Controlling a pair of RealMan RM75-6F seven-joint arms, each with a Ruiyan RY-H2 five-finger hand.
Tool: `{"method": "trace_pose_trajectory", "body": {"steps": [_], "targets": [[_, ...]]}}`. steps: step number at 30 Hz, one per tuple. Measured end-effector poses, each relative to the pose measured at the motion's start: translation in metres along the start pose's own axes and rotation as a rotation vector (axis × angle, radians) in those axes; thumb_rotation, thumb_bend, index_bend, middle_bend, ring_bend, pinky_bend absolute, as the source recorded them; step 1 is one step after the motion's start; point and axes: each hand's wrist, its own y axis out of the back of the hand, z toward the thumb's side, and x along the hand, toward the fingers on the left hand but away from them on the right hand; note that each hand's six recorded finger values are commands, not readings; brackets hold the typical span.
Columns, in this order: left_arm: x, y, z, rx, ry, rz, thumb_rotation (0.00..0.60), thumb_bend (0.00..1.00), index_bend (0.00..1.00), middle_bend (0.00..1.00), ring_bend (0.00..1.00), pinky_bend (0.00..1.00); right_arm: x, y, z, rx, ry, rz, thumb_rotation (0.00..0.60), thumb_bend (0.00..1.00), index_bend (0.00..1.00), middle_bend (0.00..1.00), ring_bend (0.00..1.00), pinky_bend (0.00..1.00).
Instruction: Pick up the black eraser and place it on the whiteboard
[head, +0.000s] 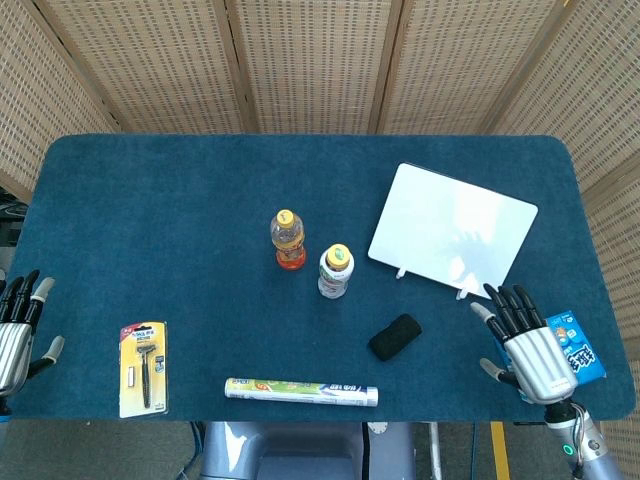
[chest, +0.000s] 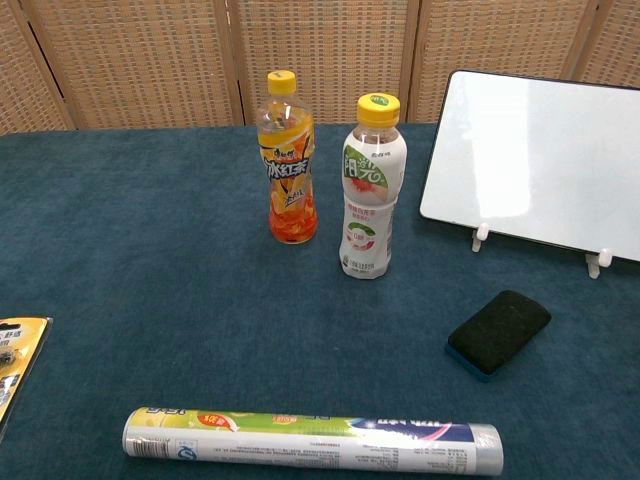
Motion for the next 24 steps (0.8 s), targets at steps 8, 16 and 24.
{"method": "trace_pose_trajectory", "body": {"steps": [8,16,24], "targets": [[0.0,0.0,-0.001,-0.001,0.001,0.001,0.6,0.33,0.0,0.0,0.0,0.0,-0.017,-0.008,0.018,-0.01,0.096,0.097,0.6,0.13,0.2,0.02,0.0,0.0],[0.0,-0.001,-0.001,0.001,-0.001,-0.002,0.6,0.33,0.0,0.0,0.0,0.0,-0.032,-0.02,0.033,0.007,0.157,0.185,0.6,0.13,0.21,0.02,0.0,0.0],[0.0,-0.001,0.0,0.004,-0.002,-0.003,0.6,0.33,0.0,0.0,0.0,0.0,-0.051,-0.027,0.044,0.037,0.191,0.203,0.6,0.13,0.22,0.02,0.0,0.0]]}}
